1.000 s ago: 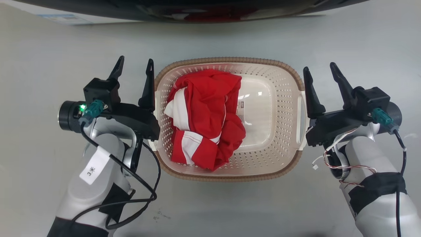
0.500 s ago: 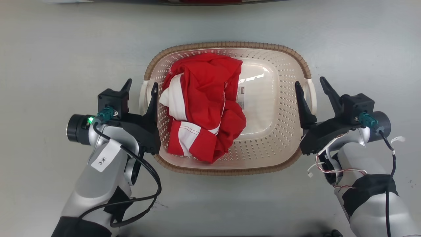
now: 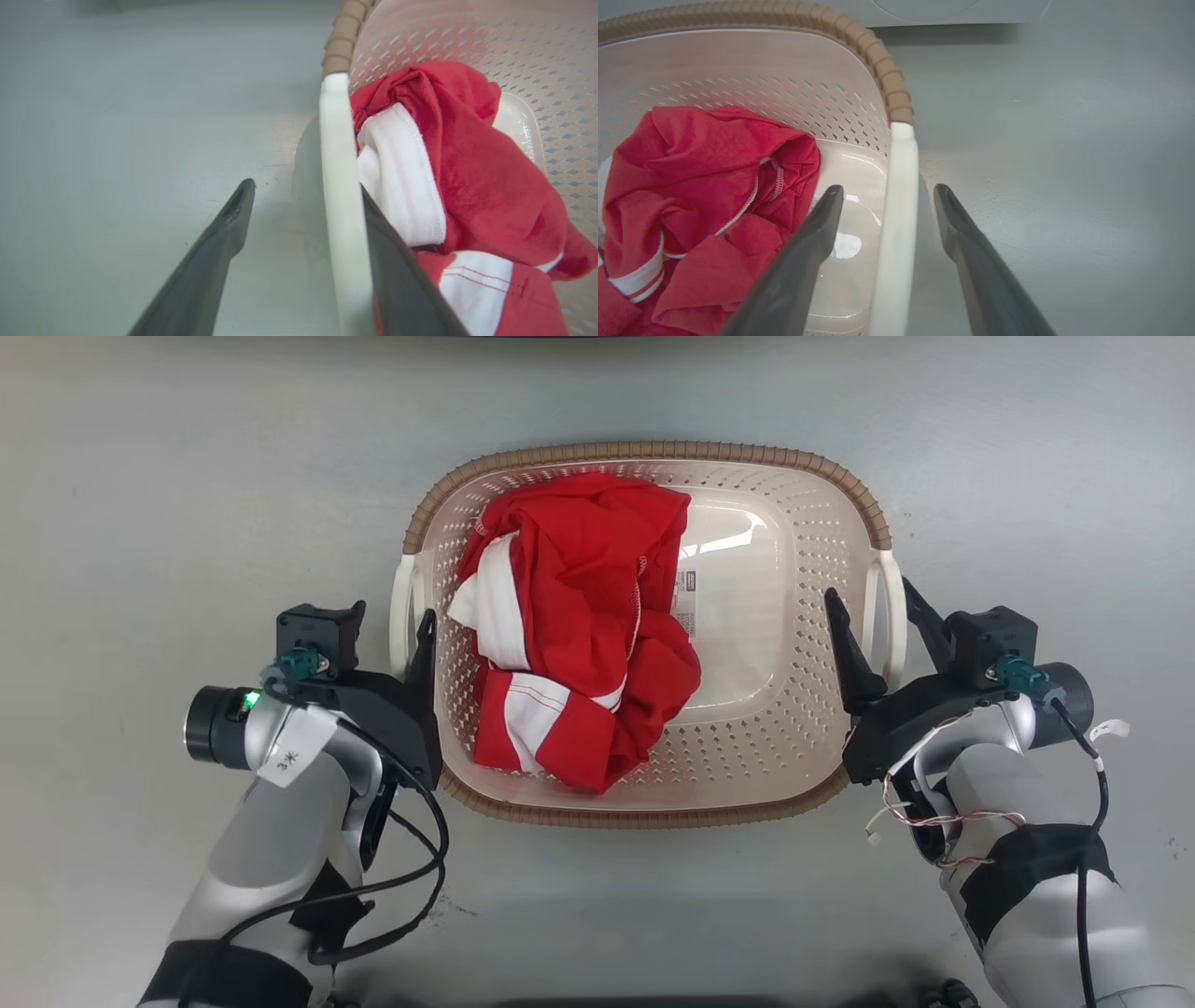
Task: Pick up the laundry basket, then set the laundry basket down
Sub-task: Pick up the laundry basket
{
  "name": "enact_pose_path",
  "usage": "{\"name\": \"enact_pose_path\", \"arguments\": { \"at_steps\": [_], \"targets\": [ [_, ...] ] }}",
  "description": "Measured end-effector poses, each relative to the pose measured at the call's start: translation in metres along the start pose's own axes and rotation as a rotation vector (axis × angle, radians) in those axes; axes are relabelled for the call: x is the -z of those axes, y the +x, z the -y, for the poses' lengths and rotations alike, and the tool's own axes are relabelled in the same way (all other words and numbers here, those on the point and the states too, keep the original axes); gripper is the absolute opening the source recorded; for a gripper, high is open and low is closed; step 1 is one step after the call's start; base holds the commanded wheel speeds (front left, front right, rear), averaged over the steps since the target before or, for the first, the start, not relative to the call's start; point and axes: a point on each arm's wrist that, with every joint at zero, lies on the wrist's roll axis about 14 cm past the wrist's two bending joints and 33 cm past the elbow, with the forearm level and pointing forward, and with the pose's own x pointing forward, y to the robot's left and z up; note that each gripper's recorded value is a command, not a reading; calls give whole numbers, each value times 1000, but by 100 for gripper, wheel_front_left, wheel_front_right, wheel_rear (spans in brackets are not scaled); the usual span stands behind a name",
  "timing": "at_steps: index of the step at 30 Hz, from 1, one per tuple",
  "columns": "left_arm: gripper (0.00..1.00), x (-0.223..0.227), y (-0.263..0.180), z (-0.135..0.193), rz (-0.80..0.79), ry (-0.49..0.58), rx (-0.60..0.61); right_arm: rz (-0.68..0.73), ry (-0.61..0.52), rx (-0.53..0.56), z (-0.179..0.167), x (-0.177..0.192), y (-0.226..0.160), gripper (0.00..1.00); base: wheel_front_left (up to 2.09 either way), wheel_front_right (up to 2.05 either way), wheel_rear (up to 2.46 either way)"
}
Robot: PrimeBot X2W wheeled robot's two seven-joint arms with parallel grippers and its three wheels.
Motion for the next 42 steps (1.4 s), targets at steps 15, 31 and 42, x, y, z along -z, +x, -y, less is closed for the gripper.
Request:
{"name": "enact_pose_path", "arguments": {
  "at_steps": [15,31,42],
  "targets": [
    [0,12,-2,7,-74,-47,10,-47,30,-3,-5,7,0,0,0,0,0],
    [0,0,-29,18,-115,-97,36,-64,5,5,-6,-12,-21,0,0,0,0],
    [0,-24,-56,26,-109,-132,51,-64,-1,16,-11,-35,-46,0,0,0,0]
  ]
}}
